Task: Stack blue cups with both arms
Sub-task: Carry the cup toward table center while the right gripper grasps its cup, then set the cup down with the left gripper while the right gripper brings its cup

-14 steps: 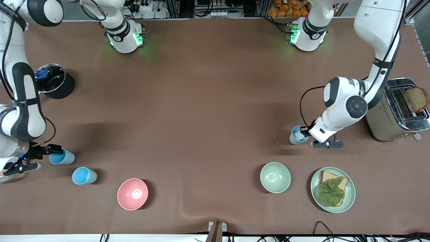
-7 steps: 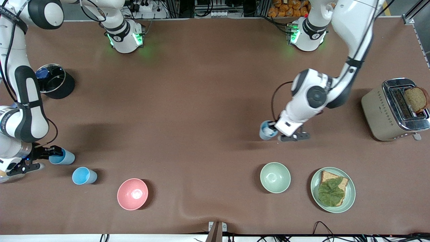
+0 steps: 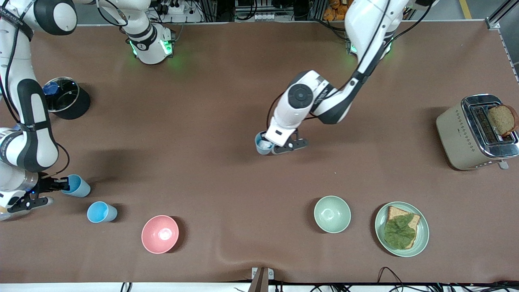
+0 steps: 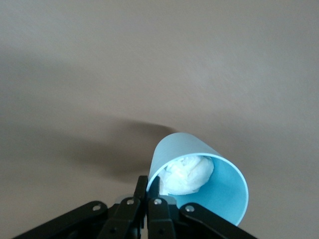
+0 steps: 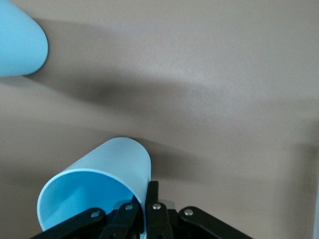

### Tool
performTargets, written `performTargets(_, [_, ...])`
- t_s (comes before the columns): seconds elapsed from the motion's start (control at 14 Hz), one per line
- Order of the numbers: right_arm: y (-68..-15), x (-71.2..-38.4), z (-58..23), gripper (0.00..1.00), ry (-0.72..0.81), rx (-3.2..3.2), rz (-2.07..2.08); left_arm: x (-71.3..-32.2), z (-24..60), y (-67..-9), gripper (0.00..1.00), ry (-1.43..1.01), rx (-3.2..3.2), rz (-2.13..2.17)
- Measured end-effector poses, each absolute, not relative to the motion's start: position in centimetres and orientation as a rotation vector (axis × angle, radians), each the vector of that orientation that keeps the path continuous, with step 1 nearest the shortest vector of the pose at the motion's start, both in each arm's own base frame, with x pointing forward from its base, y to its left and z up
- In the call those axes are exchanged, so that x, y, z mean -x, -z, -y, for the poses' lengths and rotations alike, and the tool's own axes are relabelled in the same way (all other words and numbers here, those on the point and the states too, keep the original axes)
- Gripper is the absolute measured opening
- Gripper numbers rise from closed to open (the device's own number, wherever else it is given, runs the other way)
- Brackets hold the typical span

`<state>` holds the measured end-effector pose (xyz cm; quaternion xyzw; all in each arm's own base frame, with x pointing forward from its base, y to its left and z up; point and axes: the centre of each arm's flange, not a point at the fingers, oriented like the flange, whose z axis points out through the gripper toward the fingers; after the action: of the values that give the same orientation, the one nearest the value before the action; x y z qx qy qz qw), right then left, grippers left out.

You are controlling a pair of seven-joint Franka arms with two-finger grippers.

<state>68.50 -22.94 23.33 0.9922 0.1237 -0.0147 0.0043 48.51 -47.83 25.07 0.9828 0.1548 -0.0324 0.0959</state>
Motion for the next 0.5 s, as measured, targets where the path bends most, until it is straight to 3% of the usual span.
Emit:
performTargets(0.36, [-25.9, -69.3, 19.4, 0.04, 0.161, -3.18, -0.425, -45.7, 52.5, -23.1, 0.03, 0.122, -2.911, -0.509])
performTargets(0.5, [-28.5, -69.8, 15.4, 0.04, 0.251, -3.219, -0.364, -46.0, 52.5, -23.3, 0.16, 0.118, -2.905, -0.537])
